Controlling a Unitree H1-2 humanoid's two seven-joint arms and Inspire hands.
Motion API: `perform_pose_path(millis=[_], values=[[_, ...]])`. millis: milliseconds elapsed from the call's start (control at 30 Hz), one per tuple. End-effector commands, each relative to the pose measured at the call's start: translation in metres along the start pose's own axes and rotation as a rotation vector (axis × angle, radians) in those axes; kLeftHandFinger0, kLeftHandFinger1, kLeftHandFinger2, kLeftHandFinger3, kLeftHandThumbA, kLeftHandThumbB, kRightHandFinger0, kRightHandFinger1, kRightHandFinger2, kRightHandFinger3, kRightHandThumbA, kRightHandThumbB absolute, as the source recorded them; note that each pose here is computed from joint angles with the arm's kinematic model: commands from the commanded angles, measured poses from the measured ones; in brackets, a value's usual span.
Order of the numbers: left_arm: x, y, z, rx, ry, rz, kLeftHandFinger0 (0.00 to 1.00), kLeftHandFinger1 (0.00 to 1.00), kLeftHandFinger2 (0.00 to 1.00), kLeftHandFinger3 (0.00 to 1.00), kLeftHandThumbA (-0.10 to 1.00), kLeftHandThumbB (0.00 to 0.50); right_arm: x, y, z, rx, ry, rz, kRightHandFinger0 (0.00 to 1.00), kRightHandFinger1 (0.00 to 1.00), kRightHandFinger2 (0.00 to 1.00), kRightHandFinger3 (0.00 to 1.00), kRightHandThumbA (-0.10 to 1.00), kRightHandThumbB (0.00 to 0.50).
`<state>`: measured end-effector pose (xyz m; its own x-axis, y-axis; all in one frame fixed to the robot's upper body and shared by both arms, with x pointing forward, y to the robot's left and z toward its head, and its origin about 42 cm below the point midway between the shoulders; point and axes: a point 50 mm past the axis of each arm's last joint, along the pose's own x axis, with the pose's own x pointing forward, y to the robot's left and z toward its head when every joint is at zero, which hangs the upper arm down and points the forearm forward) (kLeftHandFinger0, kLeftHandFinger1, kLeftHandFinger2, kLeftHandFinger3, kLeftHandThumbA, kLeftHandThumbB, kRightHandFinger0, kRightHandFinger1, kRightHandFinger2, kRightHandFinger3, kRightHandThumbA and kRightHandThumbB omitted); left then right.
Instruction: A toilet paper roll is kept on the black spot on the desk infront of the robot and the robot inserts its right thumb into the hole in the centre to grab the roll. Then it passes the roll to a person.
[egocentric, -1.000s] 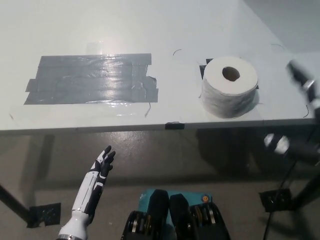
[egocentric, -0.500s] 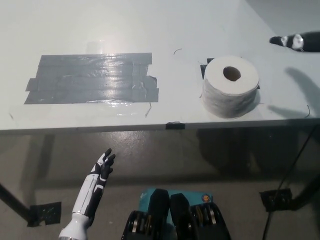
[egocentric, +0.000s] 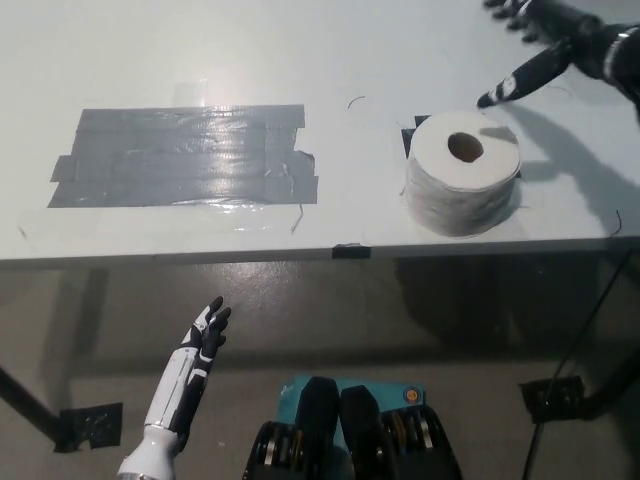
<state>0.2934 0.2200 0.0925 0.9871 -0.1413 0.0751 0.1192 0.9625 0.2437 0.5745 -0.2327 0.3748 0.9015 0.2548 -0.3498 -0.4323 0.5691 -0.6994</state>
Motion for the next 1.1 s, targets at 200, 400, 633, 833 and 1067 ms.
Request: perform_pose_path(millis=[200,400,633,833,1067], values=[[0.013,0.005,0.024,0.038,-0.126,-0.019,1.0,1.0,1.0,1.0,1.0,0.127,0.009,-0.026,0.08,-0.238,0.055,0.141,1.0,1.0,1.0,1.0,1.0,0.403],[0.014,0.005,0.026,0.046,-0.136,-0.021,1.0,1.0,1.0,1.0,1.0,0.116,0.017,-0.014,0.081,-0.223,0.049,0.183,1.0,1.0,1.0,1.0,1.0,0.342],[0.015,0.006,0.027,0.048,-0.146,-0.019,1.0,1.0,1.0,1.0,1.0,0.108,0.019,-0.009,0.079,-0.25,0.05,0.218,1.0,1.0,1.0,1.0,1.0,0.309],[0.016,0.006,0.028,0.043,-0.139,-0.022,1.0,1.0,1.0,1.0,1.0,0.108,0.02,-0.009,0.073,-0.306,0.098,0.2,1.0,1.0,1.0,1.0,1.0,0.316],[0.017,0.006,0.028,0.05,-0.145,-0.023,1.0,1.0,1.0,1.0,1.0,0.119,0.016,-0.021,0.066,-0.258,0.124,0.158,1.0,1.0,1.0,1.0,1.0,0.319]])
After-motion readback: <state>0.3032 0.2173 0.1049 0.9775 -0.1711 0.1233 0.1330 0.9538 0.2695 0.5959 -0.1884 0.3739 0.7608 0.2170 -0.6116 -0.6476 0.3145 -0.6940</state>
